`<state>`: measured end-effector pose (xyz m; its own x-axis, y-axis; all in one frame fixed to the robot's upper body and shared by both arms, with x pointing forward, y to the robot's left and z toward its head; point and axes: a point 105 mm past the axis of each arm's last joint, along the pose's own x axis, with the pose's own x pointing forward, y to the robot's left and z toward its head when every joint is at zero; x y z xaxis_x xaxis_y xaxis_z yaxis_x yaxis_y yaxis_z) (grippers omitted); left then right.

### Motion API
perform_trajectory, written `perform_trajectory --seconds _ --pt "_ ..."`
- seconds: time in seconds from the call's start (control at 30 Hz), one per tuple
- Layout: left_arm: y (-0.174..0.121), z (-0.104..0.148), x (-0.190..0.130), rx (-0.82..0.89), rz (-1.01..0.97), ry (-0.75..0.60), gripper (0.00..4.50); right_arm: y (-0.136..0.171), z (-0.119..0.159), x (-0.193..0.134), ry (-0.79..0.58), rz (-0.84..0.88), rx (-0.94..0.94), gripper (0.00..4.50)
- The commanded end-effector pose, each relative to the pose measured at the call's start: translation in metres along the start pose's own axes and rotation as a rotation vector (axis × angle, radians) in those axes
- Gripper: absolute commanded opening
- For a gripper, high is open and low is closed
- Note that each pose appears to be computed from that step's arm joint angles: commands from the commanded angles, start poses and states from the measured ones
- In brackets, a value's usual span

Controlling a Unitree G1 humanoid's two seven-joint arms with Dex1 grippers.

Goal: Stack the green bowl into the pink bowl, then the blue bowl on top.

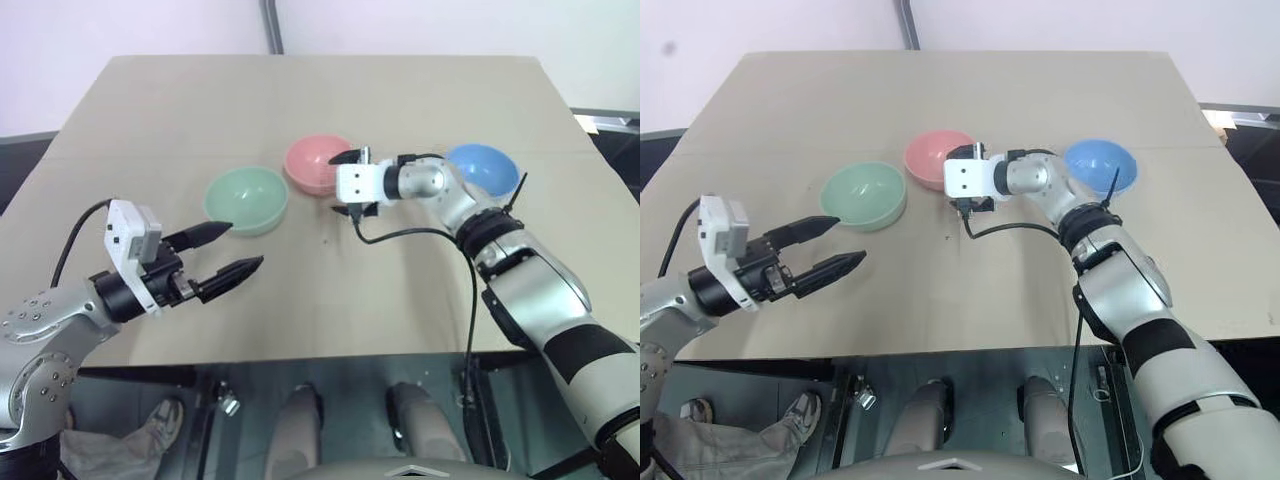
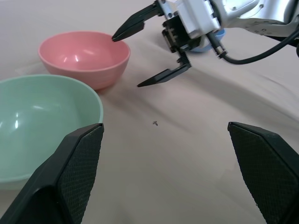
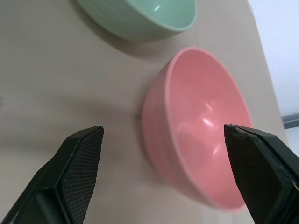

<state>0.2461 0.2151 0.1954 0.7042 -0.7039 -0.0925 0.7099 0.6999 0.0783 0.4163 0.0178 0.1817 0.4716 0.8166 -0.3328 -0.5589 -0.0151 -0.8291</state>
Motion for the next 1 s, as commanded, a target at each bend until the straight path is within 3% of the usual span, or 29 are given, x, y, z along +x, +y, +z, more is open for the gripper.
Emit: perform_trajectory --seconds 0.03,0.13,0.23,0.37,0.47,0.73,0.9,1.0 --pt "0.003 0.022 0.001 0.098 0.070 -0.059 4.50 -0.025 0.016 -0.011 -0.094 -0.077 0.031 4.47" --pt "0.007 0.030 0.012 0.233 0.129 -0.003 4.50 -0.030 0.025 -0.041 -0.231 -0.057 0.170 4.47" --pt "0.012 0.039 0.028 0.341 0.129 0.101 4.50 -0.021 0.035 -0.094 -0.319 -0.027 0.315 4.47" --pt "0.026 0.047 0.055 0.599 0.056 0.341 4.50 0.008 0.032 -0.153 -0.220 -0.025 0.459 4.47" --pt "0.040 0.056 0.084 0.695 0.019 0.416 4.50 0.034 0.029 -0.188 -0.107 -0.052 0.549 4.47" --pt "0.051 0.055 0.171 0.830 -0.115 0.582 4.50 0.076 0.049 -0.234 0.033 -0.087 0.656 4.47" --pt "0.059 0.049 0.198 0.892 -0.169 0.641 4.50 0.077 0.047 -0.243 0.103 -0.176 0.684 4.47" --pt "0.054 0.046 0.206 0.901 -0.227 0.662 4.50 0.066 0.035 -0.251 0.165 -0.323 0.693 4.47"
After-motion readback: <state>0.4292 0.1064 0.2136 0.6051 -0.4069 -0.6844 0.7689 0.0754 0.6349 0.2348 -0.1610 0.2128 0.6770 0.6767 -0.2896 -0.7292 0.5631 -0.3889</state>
